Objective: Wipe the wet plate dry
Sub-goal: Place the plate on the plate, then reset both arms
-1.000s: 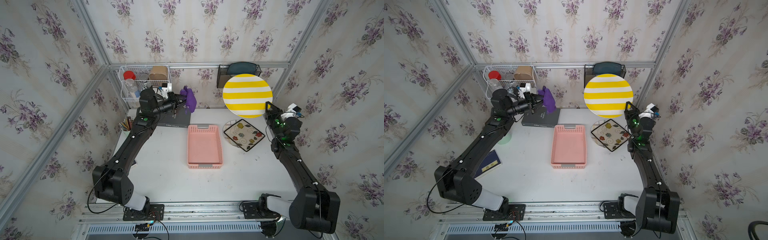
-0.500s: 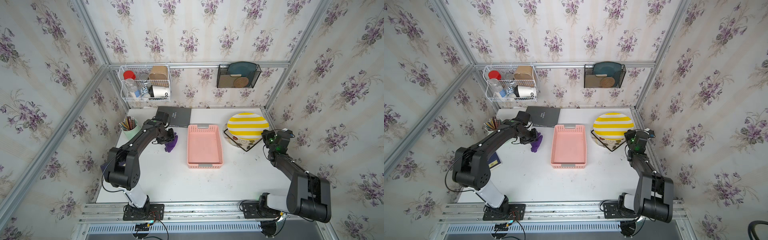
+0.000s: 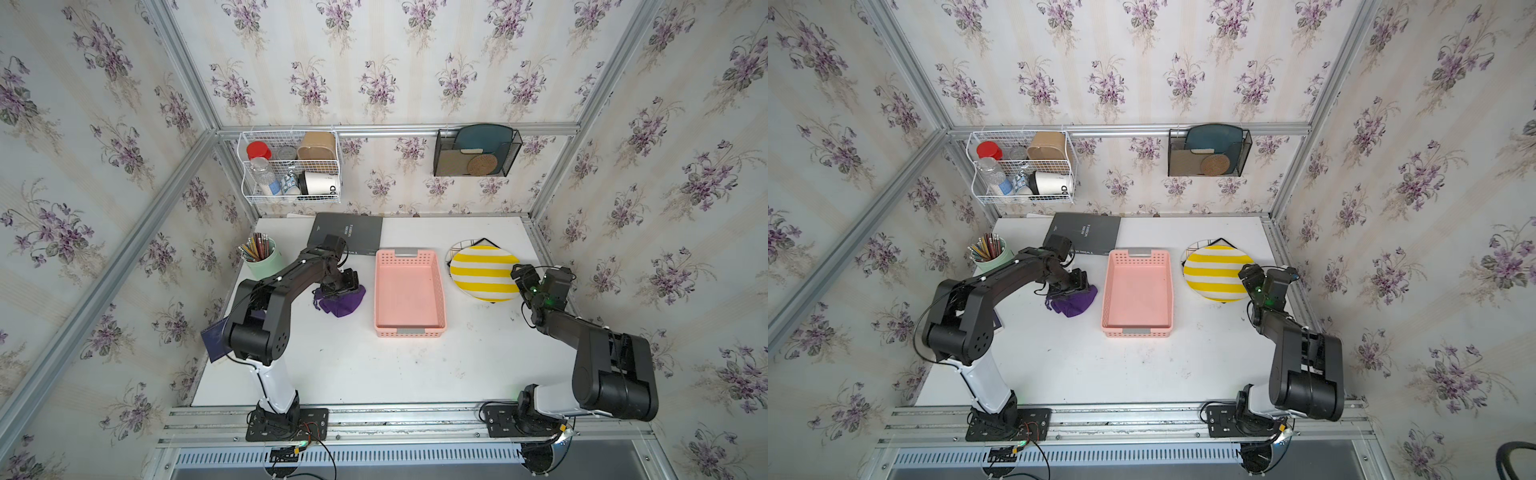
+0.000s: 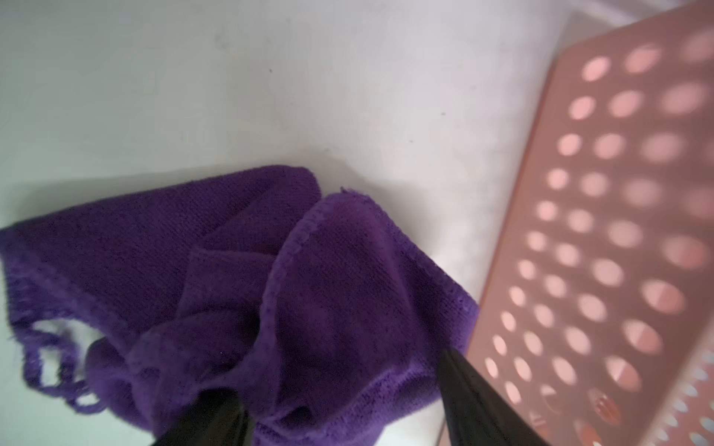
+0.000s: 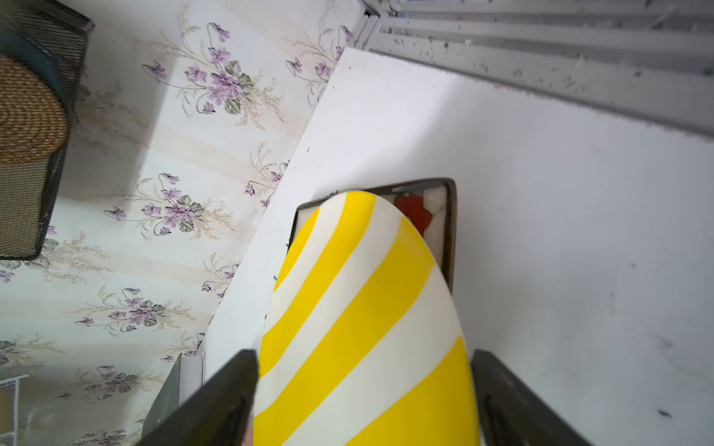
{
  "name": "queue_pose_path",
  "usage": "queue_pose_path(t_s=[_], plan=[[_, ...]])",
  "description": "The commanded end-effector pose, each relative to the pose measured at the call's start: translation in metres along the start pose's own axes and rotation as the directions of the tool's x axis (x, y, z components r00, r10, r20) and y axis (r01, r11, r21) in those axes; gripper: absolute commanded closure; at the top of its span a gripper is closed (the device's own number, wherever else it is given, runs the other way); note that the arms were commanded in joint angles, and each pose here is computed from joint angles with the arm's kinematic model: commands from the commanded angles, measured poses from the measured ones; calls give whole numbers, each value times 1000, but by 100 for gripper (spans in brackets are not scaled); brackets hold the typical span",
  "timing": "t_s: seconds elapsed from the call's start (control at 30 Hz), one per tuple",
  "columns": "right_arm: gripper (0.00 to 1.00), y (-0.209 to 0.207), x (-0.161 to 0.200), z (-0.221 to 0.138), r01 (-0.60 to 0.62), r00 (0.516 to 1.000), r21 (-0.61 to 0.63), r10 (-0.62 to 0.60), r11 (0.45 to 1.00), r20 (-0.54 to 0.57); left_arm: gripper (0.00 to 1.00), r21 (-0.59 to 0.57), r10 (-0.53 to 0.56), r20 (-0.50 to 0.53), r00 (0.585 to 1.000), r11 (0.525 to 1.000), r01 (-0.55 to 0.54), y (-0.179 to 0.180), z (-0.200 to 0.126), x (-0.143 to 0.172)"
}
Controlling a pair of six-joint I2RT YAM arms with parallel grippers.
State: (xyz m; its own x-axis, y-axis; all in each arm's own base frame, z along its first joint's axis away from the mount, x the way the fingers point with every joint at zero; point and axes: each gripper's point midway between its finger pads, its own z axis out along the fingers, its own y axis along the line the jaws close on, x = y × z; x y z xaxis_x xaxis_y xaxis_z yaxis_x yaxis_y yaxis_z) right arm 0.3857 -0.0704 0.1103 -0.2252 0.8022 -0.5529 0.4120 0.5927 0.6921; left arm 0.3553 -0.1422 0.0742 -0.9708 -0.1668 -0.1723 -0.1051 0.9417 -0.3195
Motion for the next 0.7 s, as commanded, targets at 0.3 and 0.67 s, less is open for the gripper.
queue_pose_path(t_s=[0.3, 0.67], plan=[[0, 15, 13, -29, 504, 838, 141, -522, 852, 160, 29, -316, 269, 456, 849, 940, -128, 65, -57, -15], [0, 47, 45, -10, 745, 622, 65, -726, 664, 295, 39, -402, 391, 567, 725, 900, -170, 109, -50, -81]])
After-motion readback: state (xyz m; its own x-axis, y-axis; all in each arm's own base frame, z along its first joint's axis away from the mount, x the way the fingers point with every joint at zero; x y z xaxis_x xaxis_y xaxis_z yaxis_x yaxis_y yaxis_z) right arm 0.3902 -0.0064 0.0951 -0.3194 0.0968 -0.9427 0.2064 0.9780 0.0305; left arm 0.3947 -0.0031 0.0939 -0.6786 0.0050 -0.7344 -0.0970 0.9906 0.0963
